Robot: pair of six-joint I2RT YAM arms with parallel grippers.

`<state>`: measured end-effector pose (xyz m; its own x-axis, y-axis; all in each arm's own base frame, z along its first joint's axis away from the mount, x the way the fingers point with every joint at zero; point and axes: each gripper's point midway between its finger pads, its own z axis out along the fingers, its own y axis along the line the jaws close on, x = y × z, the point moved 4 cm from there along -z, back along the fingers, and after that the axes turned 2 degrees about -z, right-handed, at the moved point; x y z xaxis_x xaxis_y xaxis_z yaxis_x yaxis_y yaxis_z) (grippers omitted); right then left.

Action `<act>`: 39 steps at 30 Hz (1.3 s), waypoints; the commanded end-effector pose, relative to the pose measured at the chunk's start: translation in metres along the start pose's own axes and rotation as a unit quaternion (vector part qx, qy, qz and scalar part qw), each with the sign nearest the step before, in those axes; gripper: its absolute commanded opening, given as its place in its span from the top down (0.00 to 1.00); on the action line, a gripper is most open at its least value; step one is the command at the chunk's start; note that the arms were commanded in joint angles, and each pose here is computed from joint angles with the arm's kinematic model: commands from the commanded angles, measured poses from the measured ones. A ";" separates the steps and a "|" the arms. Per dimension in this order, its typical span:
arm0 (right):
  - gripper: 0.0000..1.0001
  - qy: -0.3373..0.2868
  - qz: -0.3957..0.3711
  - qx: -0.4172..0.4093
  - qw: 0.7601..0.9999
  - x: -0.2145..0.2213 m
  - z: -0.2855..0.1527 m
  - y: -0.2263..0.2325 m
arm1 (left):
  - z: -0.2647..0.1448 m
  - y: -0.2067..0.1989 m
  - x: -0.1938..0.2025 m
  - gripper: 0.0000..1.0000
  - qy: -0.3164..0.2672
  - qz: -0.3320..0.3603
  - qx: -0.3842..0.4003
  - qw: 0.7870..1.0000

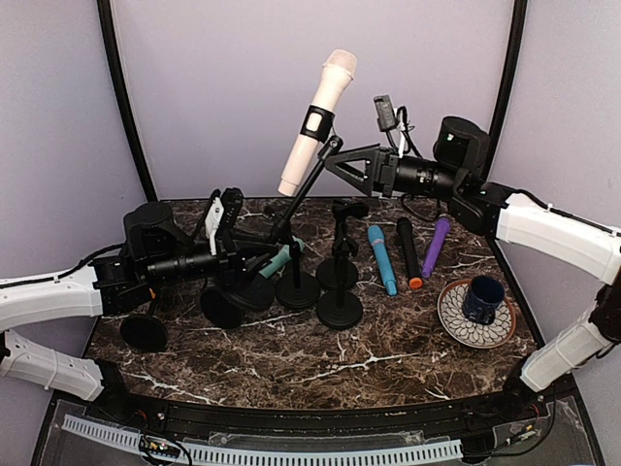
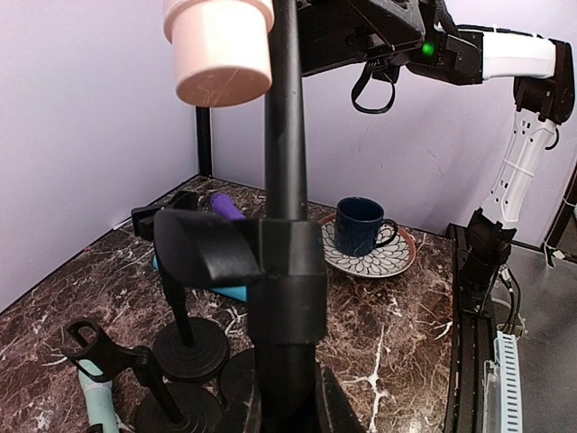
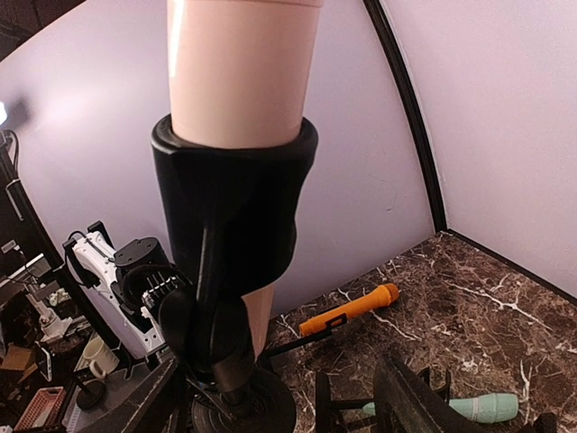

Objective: Remove the microphone from the stand
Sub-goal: Pass from the left arm to the right

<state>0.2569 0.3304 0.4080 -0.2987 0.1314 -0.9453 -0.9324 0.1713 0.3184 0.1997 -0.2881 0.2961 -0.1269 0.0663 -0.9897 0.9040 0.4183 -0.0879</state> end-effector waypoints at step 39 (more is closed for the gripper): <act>1.00 0.009 -0.057 -0.014 0.998 -0.012 -0.005 0.017 | -0.007 -0.003 -0.014 0.23 0.005 -0.004 -0.003 1.000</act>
<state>0.2619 0.3358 0.3820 -0.3206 0.0306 -0.9467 -0.9233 0.2129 0.3195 0.2058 -0.2904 0.2880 -0.1421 0.1194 -0.9826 0.8918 0.4463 -0.0747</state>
